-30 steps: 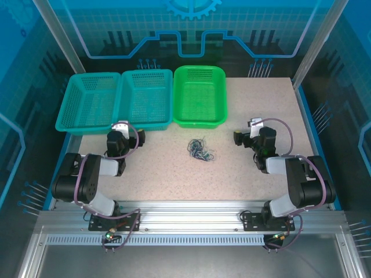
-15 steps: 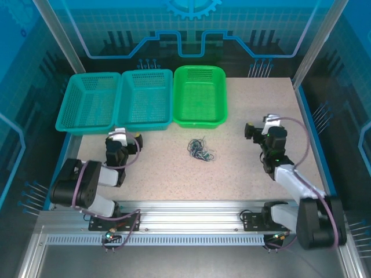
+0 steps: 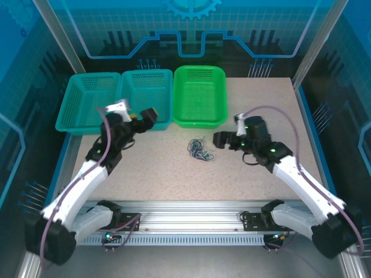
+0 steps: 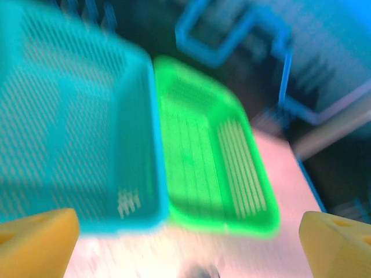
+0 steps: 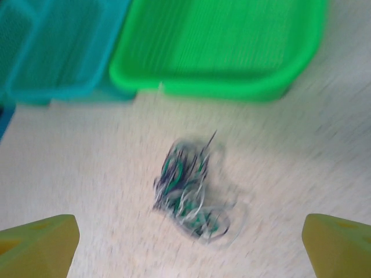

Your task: Untangle the cables

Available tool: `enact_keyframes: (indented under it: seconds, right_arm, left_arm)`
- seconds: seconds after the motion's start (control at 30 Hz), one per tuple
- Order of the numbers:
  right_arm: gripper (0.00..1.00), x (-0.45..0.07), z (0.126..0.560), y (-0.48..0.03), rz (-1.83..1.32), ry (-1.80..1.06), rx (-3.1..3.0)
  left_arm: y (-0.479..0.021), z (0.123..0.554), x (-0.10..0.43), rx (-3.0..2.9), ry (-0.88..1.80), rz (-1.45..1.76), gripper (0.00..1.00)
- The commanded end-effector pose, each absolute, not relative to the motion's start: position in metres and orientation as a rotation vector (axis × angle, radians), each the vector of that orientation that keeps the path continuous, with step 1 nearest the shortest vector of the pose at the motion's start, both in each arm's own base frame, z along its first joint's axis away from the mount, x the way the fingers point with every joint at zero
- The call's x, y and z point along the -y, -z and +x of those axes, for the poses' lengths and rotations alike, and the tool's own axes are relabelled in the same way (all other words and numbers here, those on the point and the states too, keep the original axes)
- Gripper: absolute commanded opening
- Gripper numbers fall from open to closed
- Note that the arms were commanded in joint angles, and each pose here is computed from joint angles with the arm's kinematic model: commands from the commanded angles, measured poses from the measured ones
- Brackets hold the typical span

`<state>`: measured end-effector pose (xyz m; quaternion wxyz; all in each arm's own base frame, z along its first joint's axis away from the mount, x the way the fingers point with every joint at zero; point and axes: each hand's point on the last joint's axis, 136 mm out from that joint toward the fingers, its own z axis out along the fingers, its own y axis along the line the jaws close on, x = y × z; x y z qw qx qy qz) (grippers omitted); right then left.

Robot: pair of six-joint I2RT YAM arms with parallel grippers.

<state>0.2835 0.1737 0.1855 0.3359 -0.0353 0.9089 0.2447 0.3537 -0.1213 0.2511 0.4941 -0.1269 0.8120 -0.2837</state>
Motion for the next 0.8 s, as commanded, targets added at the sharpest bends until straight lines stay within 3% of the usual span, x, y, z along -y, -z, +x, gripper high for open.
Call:
enact_keyframes:
  seconds: [0.0, 0.17, 0.37, 0.4, 0.63, 0.7, 0.77]
  right_arm:
    - [1.0, -0.197, 0.271, -0.156, -0.101, -0.633, -2.514]
    - [1.0, -0.218, 0.282, -0.119, -0.159, -0.557, -2.557]
    - [0.98, -0.25, 0.306, -0.078, -0.278, -0.512, -2.599]
    - [0.93, -0.254, 0.309, -0.07, -0.302, -0.483, -2.606]
    - [0.21, -0.259, 0.315, -0.053, -0.493, -0.376, -2.573]
    - [0.09, -0.257, 0.305, -0.06, -0.58, -0.398, -2.518]
    - [0.08, -0.261, 0.288, -0.068, -0.705, -0.486, -2.44]
  left_arm:
    - [-0.159, 0.308, 0.176, -2.461, 0.787, -0.351, 0.91]
    - [-0.132, 0.32, 0.232, -2.508, 0.885, -0.277, 0.79]
    - [-0.129, 0.334, 0.237, -2.433, 0.876, -0.277, 0.76]
    - [-0.131, 0.334, 0.234, -2.421, 0.866, -0.271, 0.77]
    - [-0.156, 0.325, 0.216, -2.334, 0.792, -0.166, 0.82]
    - [-0.161, 0.322, 0.211, -2.342, 0.763, -0.155, 0.83]
    - [-0.163, 0.32, 0.21, -2.359, 0.747, -0.121, 0.83]
